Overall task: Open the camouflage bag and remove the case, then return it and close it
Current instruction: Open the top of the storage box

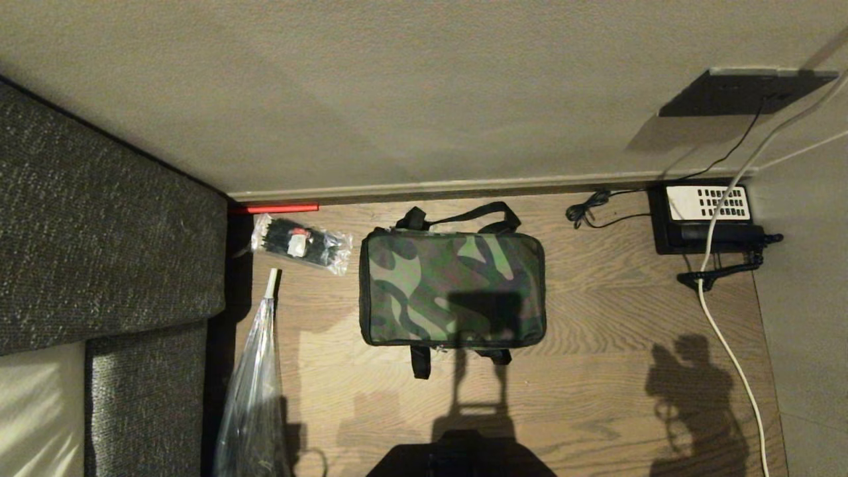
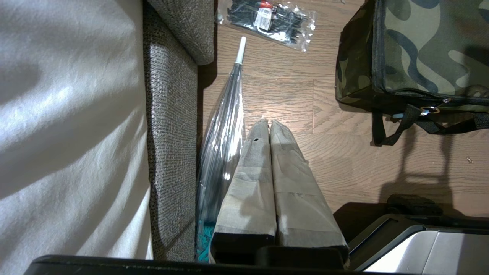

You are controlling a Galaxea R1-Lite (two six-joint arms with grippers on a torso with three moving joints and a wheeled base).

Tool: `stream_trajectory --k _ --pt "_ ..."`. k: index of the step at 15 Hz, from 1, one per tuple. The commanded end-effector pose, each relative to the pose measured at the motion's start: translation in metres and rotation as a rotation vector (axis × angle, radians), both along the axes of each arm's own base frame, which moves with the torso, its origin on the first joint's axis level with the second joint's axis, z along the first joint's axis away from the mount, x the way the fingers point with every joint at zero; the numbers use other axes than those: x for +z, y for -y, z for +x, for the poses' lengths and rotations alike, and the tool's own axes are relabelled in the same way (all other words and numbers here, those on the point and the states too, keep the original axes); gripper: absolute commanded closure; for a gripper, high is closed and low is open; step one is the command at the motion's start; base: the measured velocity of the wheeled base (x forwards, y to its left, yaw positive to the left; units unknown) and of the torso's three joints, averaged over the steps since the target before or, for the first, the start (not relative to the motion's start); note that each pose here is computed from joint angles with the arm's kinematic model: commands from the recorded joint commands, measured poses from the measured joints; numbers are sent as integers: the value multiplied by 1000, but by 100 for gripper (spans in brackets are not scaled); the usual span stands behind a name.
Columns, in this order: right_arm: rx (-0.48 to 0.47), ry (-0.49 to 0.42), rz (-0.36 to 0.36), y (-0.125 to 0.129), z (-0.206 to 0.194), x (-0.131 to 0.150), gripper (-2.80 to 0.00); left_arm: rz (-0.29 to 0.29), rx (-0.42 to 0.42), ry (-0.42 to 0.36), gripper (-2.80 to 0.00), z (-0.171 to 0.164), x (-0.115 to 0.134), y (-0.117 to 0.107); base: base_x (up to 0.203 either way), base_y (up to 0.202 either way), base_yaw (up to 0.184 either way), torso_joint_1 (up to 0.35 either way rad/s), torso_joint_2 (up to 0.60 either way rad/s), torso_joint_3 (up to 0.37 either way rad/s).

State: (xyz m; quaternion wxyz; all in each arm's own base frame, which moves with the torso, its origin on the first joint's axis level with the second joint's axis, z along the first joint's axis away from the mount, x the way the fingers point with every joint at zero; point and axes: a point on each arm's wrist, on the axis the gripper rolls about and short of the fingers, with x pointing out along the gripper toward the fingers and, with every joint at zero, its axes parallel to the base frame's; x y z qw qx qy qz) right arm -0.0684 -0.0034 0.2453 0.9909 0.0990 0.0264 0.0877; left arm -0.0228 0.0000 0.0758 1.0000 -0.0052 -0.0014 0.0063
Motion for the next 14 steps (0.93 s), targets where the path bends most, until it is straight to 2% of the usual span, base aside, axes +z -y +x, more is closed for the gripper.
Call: stream_trajectory --k 1,3,4,6,9,10,12,14 --pt "74 -309 -7 -5 71 19 0 0 1 -1 0 0 0 0 0 0 0 0 0 0" --pt "66 -515 -31 -14 107 1 0 0 1 -1 0 0 0 0 0 0 0 0 0 0" --pt "68 -584 -49 -19 125 -9 0 0 1 -1 0 0 0 0 0 0 0 0 0 0" --pt "108 -675 -82 -31 156 -28 0 0 1 -1 0 0 0 0 0 0 0 0 0 0" --pt "228 -841 -151 -64 210 -55 0 0 1 -1 0 0 0 0 0 0 0 0 0 0" --pt "261 -853 -164 -77 227 -64 0 0 1 -1 0 0 0 0 0 0 0 0 0 0" --pt "344 -773 -169 -105 252 -83 0 0 1 -1 0 0 0 0 0 0 0 0 0 0" --pt "399 -722 -196 -128 260 -109 0 0 1 -1 0 0 0 0 0 0 0 0 0 0"
